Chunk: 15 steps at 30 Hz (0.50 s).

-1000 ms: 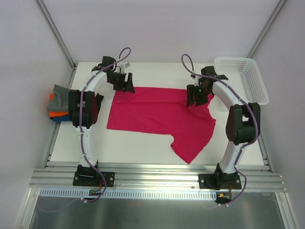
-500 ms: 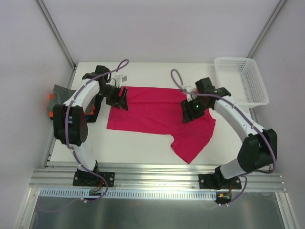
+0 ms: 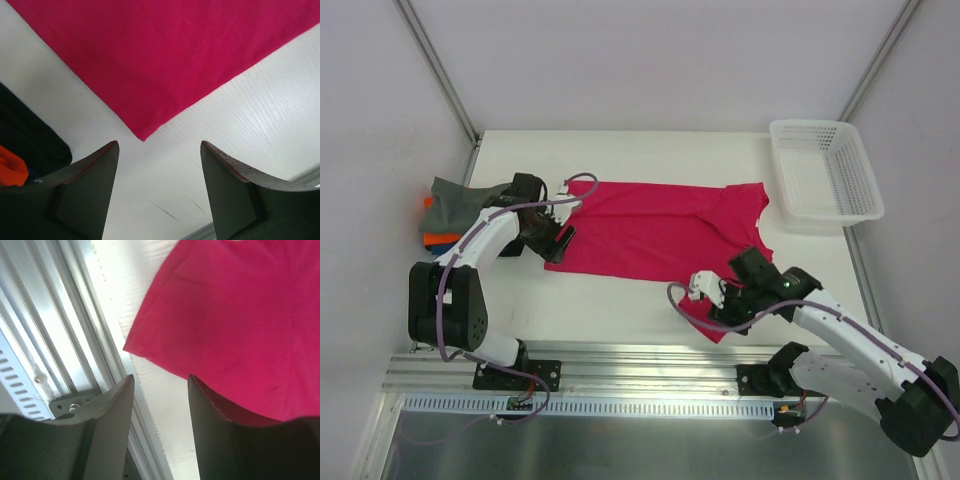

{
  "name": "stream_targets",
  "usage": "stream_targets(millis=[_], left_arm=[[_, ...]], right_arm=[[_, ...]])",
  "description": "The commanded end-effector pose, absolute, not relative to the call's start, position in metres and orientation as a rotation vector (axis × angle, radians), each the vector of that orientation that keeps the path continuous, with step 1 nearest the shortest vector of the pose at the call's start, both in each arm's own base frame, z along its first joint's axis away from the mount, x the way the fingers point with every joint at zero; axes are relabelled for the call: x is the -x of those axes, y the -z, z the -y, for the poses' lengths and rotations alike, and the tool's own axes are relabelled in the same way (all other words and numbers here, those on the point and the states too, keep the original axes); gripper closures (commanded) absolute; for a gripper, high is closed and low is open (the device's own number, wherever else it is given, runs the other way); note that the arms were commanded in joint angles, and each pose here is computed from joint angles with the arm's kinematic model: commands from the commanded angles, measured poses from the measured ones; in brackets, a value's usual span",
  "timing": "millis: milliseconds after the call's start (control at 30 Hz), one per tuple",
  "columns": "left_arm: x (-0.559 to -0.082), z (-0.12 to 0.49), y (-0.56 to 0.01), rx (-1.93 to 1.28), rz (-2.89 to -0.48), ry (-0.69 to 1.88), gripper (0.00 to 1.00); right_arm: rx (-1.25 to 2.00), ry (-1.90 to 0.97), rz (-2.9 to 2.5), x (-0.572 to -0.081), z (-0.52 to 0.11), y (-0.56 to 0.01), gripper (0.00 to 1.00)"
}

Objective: Fold and stack the t-shirts
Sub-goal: Grap the side of the flattened tshirt closest away from the robot with both arms

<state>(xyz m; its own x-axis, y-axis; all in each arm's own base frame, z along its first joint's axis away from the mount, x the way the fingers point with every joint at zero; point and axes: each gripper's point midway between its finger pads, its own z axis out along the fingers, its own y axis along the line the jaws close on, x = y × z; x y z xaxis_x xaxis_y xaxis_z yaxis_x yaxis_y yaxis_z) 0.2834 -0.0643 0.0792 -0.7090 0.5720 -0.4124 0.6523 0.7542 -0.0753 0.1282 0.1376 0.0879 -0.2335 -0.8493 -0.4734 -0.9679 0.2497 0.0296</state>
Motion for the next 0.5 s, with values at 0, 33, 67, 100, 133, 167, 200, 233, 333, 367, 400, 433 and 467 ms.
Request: stream_targets(millis=[0,33,67,100,133,167,200,233,333,367,400,433,467], left_arm=[[-0.302,0.058,-0.096,-0.868,-2.523,0.207,0.34],[-0.303,0.058,-0.098,-0.862,-2.517,0.201,0.33],[-0.304,0.058,-0.099,-0.865,-2.512,0.196,0.34],[-0.305,0.056,-0.101,-0.865,-2.505,0.18,0.33],[-0.306,0.055,-0.102,-0.866,-2.503,0.166,0.33],[-0.307,0.054,-0.102,-0.873,-2.502,0.156,0.33],[-0.309,0.052,-0.104,-0.873,-2.497,0.139,0.33],[-0.31,0.051,-0.105,-0.876,-2.495,0.133,0.33],[-0.316,0.052,-0.109,-0.869,-2.487,0.129,0.33],[-0.319,0.052,-0.112,-0.866,-2.48,0.127,0.33],[-0.32,0.053,-0.112,-0.867,-2.479,0.131,0.33],[-0.322,0.053,-0.112,-0.865,-2.479,0.13,0.33],[-0.324,0.052,-0.114,-0.865,-2.474,0.126,0.33]], right_arm=[[1.86,-0.378,-1.953,-0.115,-0.138,-0.079,0.5],[1.868,-0.373,-1.938,-0.113,-0.138,-0.076,0.5],[1.872,-0.385,-1.925,-0.11,-0.138,-0.075,0.5],[1.873,-0.417,-1.927,-0.104,-0.139,-0.071,0.5],[1.874,-0.435,-1.922,-0.101,-0.141,-0.07,0.5],[1.868,-0.447,-1.92,-0.099,-0.142,-0.07,0.5],[1.875,-0.464,-1.918,-0.096,-0.143,-0.066,0.5],[1.884,-0.467,-1.906,-0.095,-0.144,-0.064,0.5],[1.904,-0.444,-1.902,-0.095,-0.143,-0.053,0.52],[1.911,-0.442,-1.901,-0.095,-0.143,-0.05,0.52],[1.911,-0.431,-1.891,-0.098,-0.145,-0.047,0.53],[1.933,-0.431,-1.875,-0.098,-0.145,-0.045,0.54],[1.94,-0.434,-1.867,-0.098,-0.146,-0.045,0.54]])
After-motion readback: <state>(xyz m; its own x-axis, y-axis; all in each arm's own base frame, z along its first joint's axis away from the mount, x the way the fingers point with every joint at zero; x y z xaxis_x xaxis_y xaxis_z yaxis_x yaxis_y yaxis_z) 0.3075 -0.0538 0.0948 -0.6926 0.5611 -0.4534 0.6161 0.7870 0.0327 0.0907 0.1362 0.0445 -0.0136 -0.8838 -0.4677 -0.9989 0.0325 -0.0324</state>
